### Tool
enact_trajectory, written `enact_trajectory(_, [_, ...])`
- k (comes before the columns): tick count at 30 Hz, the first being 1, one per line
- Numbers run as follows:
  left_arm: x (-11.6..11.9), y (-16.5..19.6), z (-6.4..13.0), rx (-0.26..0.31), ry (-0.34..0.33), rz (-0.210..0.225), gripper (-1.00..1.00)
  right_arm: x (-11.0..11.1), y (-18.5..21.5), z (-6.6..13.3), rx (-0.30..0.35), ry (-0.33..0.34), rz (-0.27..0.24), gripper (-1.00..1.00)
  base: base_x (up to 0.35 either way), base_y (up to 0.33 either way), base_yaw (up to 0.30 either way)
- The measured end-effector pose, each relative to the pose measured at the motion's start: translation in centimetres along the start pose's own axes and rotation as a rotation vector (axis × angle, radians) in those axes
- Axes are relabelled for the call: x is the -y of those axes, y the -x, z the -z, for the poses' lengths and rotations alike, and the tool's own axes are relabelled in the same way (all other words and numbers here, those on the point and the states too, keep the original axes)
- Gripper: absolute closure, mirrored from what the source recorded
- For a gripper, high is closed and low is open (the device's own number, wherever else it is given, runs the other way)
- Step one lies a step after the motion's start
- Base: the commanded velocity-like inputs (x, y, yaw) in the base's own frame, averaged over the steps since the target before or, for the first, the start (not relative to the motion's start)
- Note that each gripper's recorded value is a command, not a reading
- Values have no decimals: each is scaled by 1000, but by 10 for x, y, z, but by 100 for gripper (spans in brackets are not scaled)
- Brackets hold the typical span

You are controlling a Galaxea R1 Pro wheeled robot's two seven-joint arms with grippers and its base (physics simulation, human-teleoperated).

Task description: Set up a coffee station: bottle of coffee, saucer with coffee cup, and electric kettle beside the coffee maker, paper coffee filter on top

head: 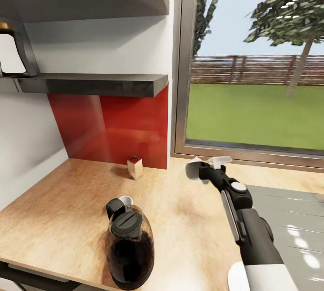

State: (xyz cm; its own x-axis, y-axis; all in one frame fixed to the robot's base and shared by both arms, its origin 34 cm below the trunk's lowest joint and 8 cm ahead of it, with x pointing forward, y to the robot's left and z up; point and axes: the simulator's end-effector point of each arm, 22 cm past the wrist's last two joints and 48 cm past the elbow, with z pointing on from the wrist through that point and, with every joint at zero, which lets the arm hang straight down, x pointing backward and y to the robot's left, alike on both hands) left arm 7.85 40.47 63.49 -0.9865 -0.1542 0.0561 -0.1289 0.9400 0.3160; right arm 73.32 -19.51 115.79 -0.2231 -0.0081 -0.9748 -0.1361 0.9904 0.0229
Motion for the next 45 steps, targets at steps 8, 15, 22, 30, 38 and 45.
enact_trajectory(8, [1,24,1,92,-1,10,-100,22,12,6,21,-70,-17,100,-2,0,0])
enact_trajectory(15, [8,25,2,97,-10,15,-100,61,9,12,23,-142,-80,100,-190,-109,0])
enact_trajectory(22, [9,25,2,97,-10,19,-100,79,9,16,28,-174,-106,100,-285,-166,-161])
enact_trajectory(30, [10,25,3,98,-9,20,-100,78,10,16,29,-173,-107,100,-120,-222,-263])
enact_trajectory(38, [9,25,3,99,-7,20,-100,79,9,16,29,-174,-106,100,-7,-267,-267])
enact_trajectory(45, [8,25,2,98,-5,22,-100,79,9,16,29,-174,-106,100,-50,-244,-271])
